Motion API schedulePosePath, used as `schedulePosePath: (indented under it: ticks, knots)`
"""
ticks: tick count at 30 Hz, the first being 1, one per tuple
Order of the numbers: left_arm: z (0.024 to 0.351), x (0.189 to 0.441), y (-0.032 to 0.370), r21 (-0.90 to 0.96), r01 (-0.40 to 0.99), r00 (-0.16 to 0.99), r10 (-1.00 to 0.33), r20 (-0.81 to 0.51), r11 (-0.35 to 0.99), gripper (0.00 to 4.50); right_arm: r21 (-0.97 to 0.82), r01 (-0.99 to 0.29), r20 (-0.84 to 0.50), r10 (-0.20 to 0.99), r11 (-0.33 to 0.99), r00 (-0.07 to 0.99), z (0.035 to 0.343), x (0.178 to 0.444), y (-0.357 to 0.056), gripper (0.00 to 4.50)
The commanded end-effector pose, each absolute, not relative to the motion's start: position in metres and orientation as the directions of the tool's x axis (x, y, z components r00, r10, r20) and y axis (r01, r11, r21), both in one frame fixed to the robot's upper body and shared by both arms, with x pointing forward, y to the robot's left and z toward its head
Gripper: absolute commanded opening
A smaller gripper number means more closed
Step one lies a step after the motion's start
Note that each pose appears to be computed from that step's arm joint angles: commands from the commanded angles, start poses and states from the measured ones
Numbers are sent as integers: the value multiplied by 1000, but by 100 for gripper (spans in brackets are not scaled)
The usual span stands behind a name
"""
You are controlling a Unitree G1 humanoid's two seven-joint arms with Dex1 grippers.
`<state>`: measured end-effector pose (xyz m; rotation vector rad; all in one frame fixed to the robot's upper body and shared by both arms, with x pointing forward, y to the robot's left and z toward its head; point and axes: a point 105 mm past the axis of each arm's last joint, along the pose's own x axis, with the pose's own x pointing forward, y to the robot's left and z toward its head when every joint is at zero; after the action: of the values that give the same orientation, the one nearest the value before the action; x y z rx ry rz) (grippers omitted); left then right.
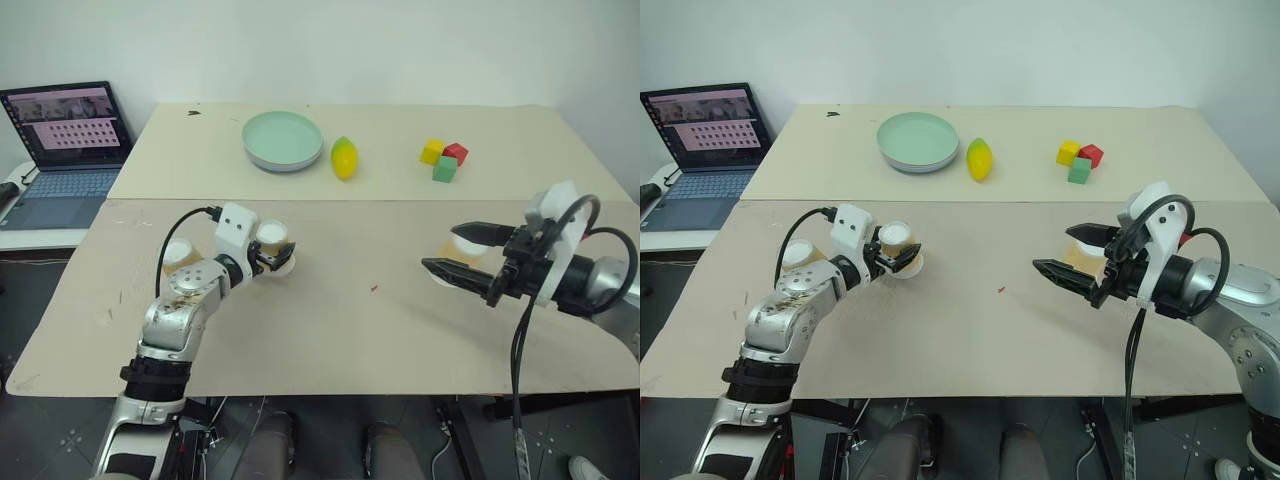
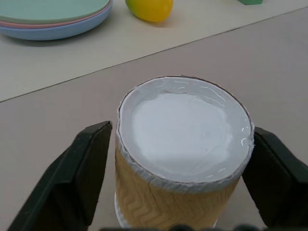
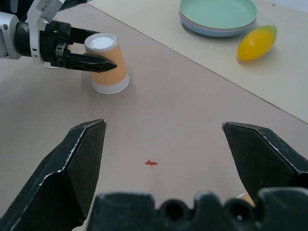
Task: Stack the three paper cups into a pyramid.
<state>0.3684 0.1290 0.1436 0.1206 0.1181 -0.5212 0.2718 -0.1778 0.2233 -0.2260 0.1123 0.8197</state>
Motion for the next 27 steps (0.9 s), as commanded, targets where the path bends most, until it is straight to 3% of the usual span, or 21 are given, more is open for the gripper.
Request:
schedulePosePath:
  ticks: [1,2,8,17,21,27]
  knots:
    - [158,369,123,114,522,853,-513,-96,846,264,-205,-719,-158,703,664,693,236,267,-180,450]
    - [159,370,122,113,524,852,-516,-94,844,243,-205,-719,-159,702,664,694,236,267,-180,450]
    - [181,371,119,169,538,842,-535,-65,826,243,-203,-717,-157,700,667,696,234,268,-180,450]
    - [242,374,95,268,595,785,-620,9,757,243,-199,-708,-143,695,677,705,232,269,-178,450]
    - [246,365,72,248,702,690,-724,-5,667,243,-200,-700,-130,690,685,712,233,268,-177,450]
    - [226,382,48,265,785,592,-804,-57,560,243,-200,-684,-108,678,702,727,231,266,-173,450]
